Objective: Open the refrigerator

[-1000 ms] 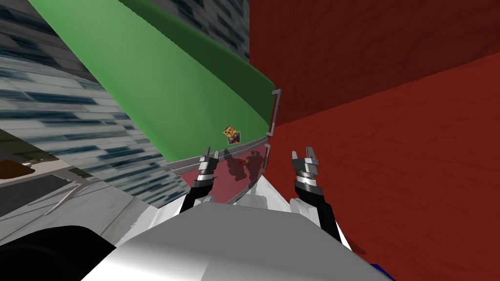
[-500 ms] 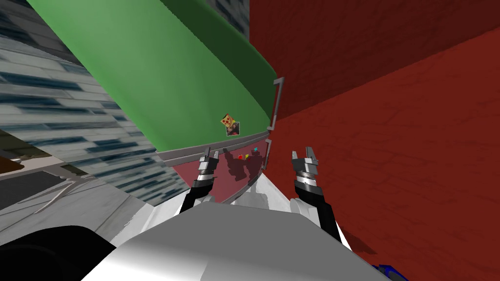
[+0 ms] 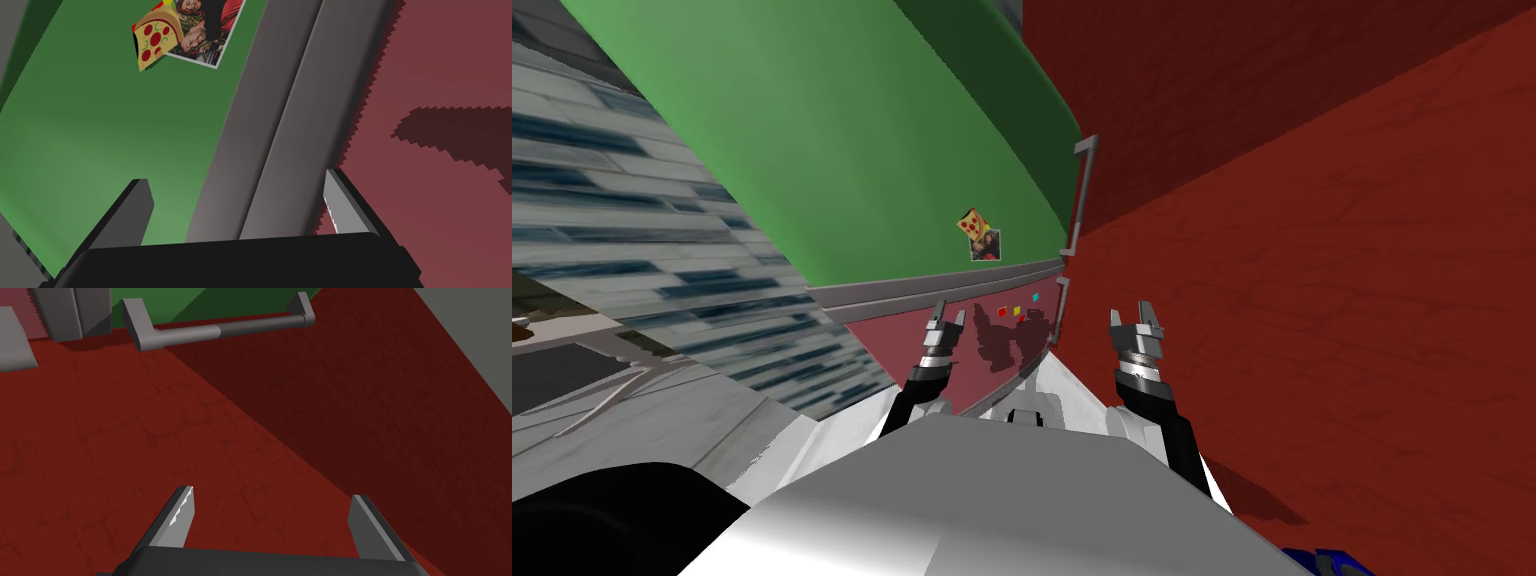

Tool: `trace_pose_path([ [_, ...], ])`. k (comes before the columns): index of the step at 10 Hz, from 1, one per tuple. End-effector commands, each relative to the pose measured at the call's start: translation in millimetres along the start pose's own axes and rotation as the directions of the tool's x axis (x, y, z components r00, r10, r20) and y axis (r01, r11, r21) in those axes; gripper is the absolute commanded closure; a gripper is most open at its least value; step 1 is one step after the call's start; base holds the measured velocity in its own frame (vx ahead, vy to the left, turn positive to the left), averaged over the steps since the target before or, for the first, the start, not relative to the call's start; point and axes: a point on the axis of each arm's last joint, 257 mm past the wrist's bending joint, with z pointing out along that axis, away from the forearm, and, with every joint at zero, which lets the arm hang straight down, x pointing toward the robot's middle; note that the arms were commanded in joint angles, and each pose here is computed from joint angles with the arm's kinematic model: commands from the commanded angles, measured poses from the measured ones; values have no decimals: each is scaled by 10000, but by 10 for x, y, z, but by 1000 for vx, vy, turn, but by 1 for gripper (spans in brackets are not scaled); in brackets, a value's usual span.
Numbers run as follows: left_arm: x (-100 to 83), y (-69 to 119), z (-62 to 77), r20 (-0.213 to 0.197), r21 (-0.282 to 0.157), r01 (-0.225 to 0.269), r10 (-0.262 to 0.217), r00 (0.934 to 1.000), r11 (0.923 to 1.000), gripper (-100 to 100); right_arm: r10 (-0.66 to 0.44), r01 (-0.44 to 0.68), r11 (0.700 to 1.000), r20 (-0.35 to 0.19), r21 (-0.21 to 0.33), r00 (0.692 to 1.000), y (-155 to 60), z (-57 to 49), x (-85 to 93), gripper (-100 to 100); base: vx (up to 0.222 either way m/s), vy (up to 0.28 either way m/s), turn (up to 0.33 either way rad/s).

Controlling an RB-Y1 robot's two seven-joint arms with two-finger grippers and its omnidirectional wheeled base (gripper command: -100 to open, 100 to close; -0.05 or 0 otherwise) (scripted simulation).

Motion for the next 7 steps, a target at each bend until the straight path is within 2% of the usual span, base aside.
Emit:
trace_pose_path([
  [1, 96, 143, 64, -445, -320, 28, -42, 9990, 9995, -100, 0, 0, 10000, 0, 0, 10000, 0, 0, 0, 0, 42, -30, -6],
  [7, 395, 534, 311, -1142, -1190, 403, -540, 9920, 9921, -100, 0, 0, 10000, 0, 0, 10000, 0, 0, 0, 0, 63, -44, -8],
])
